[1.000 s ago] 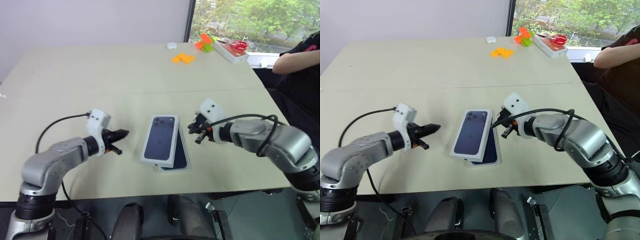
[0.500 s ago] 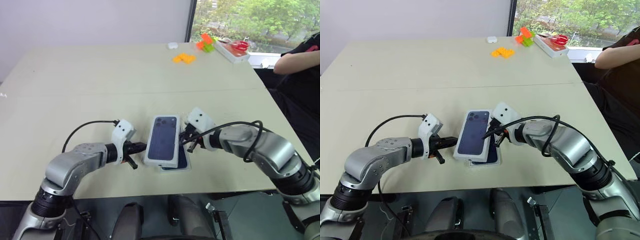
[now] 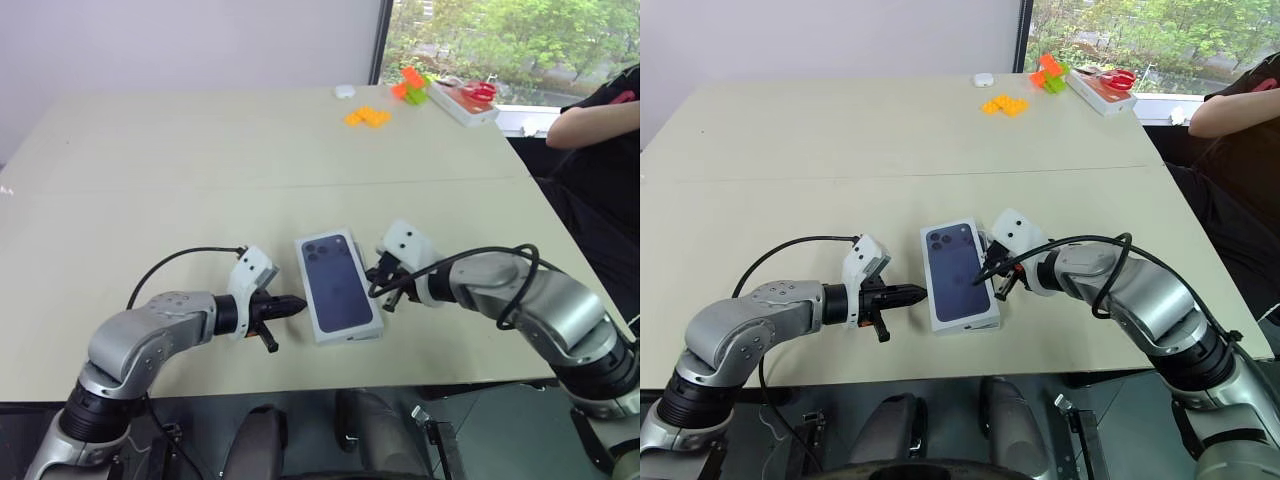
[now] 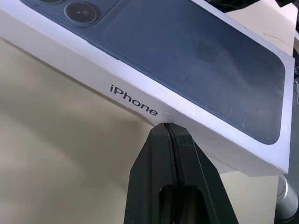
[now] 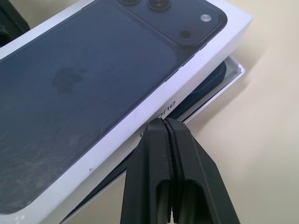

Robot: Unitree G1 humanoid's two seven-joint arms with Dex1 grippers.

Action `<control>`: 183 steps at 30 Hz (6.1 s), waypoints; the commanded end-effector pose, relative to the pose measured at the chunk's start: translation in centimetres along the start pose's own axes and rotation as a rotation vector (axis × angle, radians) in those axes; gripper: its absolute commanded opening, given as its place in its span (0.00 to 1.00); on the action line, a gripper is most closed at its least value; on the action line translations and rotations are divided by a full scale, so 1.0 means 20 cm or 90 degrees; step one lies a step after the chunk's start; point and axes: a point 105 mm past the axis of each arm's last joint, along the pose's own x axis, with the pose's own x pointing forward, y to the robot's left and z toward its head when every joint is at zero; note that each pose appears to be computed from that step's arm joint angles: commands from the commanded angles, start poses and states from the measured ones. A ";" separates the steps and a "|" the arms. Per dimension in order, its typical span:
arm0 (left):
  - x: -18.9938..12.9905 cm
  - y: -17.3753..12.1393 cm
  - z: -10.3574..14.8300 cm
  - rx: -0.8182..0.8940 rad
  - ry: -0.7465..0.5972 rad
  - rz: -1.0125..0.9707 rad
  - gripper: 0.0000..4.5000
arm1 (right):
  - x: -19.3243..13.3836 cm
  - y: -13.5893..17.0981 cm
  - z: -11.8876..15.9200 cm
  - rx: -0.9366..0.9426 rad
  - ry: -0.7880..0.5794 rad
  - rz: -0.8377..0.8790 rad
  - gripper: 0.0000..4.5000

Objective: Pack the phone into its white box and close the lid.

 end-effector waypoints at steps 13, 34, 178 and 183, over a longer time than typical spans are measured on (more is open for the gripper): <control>0.04 -0.06 0.08 0.050 -0.029 -0.033 0.00 | -0.02 0.08 0.02 -0.014 -0.011 0.038 0.01; 0.05 -0.02 0.09 0.051 -0.029 -0.015 0.00 | -0.02 0.10 -0.01 -0.013 0.000 0.042 0.01; 0.13 -0.03 0.16 0.082 -0.066 -0.022 0.00 | -0.05 -0.03 -0.05 0.074 -0.023 -0.024 0.01; 0.12 -0.02 0.13 0.085 -0.053 -0.017 0.00 | -0.05 -0.03 -0.06 0.071 -0.020 -0.026 0.01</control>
